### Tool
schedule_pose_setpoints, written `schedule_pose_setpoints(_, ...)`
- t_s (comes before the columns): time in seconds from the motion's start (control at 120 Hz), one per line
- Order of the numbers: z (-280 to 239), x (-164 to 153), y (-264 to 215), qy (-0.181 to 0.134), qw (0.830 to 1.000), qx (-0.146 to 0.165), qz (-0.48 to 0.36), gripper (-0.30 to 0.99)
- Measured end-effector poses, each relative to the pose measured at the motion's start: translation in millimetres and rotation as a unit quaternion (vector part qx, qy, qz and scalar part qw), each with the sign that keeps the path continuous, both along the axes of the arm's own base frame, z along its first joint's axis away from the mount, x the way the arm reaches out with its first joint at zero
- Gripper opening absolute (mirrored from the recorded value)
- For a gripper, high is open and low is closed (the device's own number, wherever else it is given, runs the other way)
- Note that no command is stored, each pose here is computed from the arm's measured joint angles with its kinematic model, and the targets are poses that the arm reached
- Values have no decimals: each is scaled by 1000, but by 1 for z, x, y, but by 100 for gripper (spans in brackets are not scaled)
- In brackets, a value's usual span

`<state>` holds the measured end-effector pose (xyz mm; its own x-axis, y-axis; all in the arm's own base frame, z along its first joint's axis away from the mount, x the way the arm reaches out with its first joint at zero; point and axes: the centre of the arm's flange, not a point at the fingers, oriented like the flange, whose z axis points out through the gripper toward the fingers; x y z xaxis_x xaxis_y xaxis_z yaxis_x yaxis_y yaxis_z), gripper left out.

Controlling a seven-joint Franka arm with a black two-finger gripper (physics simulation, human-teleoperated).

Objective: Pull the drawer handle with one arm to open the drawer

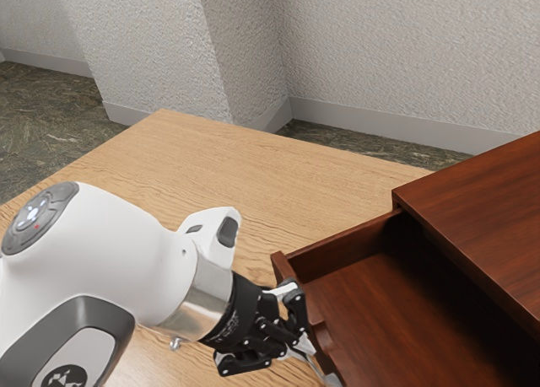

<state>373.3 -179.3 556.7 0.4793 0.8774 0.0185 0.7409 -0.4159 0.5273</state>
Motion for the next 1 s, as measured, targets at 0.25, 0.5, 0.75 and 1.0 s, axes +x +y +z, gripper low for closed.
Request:
schedule_pose_setpoints(0.25, 7, -4, 2, -5, 1000, -3, -1, -2)
schedule_pose_setpoints(0.5, 13, -6, 17, -2, 1000, -15, 8, 36)
schedule_pose_setpoints(0.75, 109, 60, 38, 84, 996, 2, 11, 57)
schedule_pose_setpoints(1.0, 132, 99, 30, 199, 976, 87, -4, 63)
